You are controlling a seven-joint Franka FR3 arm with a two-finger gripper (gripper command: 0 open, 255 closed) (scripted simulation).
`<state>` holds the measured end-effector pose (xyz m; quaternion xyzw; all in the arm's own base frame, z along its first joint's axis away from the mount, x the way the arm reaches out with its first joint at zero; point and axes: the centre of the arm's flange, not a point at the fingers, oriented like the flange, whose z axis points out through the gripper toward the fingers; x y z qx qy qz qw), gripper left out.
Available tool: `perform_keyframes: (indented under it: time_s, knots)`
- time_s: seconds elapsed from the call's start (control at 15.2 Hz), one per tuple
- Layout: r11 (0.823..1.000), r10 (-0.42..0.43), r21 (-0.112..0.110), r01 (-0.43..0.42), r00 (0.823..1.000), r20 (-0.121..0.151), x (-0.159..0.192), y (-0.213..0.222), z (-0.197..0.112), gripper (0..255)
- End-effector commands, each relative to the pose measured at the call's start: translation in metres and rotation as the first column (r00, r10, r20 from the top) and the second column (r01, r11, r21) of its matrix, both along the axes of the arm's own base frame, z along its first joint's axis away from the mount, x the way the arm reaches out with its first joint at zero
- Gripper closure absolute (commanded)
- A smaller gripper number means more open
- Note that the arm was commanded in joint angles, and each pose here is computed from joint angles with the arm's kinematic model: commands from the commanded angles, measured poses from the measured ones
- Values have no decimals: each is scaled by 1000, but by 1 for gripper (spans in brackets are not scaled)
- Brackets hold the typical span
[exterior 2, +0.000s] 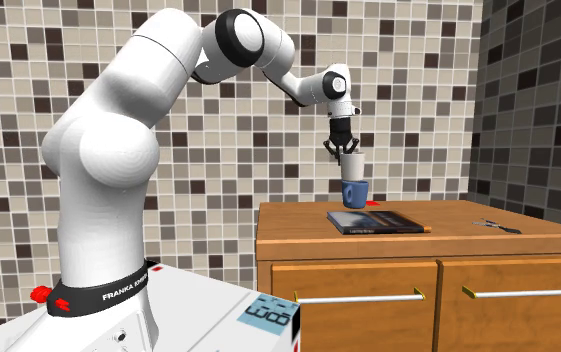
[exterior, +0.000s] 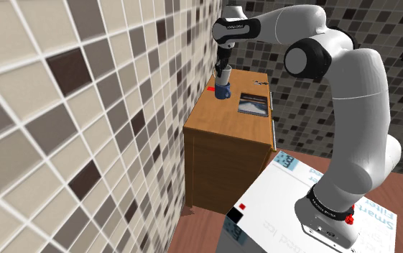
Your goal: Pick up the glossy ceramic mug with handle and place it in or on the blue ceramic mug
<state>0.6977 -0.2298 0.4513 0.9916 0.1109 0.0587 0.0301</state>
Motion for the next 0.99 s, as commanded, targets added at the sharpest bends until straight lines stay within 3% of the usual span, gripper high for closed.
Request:
perform_keyframes:
  time_s: [0.0,0.07,0.4,0.66,0.92]
  knots:
    - [1000,0,1,0,1000,-4,0,0,-2,255]
    - [1000,0,1,0,1000,-4,0,0,-3,0]
    - [1000,0,1,0,1000,-4,0,0,-2,0]
    - [1000,0,1,0,1000,-4,-6,2,47,0]
    - [1000,0,1,0,1000,-4,-6,2,47,0]
